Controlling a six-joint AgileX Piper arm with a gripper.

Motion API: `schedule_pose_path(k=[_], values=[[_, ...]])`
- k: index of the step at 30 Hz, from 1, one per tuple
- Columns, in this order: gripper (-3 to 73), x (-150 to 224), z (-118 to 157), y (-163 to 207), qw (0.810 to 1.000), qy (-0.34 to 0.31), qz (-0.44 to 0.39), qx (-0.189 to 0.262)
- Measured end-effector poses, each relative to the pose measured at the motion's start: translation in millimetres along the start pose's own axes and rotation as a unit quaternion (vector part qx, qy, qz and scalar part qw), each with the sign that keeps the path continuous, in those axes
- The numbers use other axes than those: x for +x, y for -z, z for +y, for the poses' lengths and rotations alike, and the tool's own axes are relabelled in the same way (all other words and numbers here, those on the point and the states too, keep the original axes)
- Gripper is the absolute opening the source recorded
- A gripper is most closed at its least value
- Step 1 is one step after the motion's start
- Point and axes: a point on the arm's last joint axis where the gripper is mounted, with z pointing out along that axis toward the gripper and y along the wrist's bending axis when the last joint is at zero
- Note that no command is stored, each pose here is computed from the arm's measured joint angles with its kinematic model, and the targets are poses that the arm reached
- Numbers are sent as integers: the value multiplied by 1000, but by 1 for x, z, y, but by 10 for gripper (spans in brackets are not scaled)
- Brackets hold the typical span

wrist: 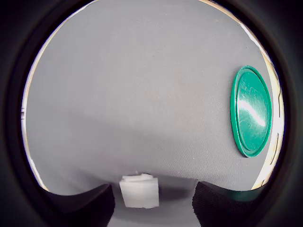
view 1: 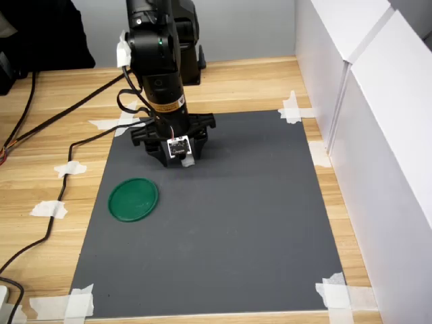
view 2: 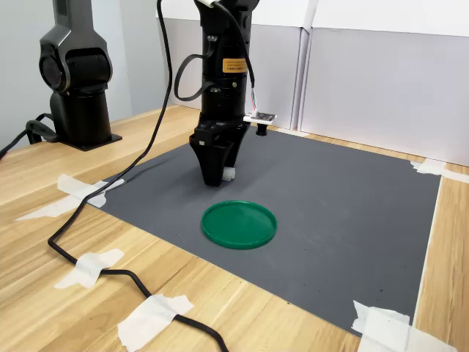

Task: Grasp a white terminal and put it on the green lid.

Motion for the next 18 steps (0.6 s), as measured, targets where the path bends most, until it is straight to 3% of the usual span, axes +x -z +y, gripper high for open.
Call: schedule_pose_path(k=[11,14,18], values=[[678,-1,0,-1,1000,16,-2,-2],[616,-1,1,-1,1000,22,-3,-3],[469,-1,1,-1,1000,23,-4,-7]])
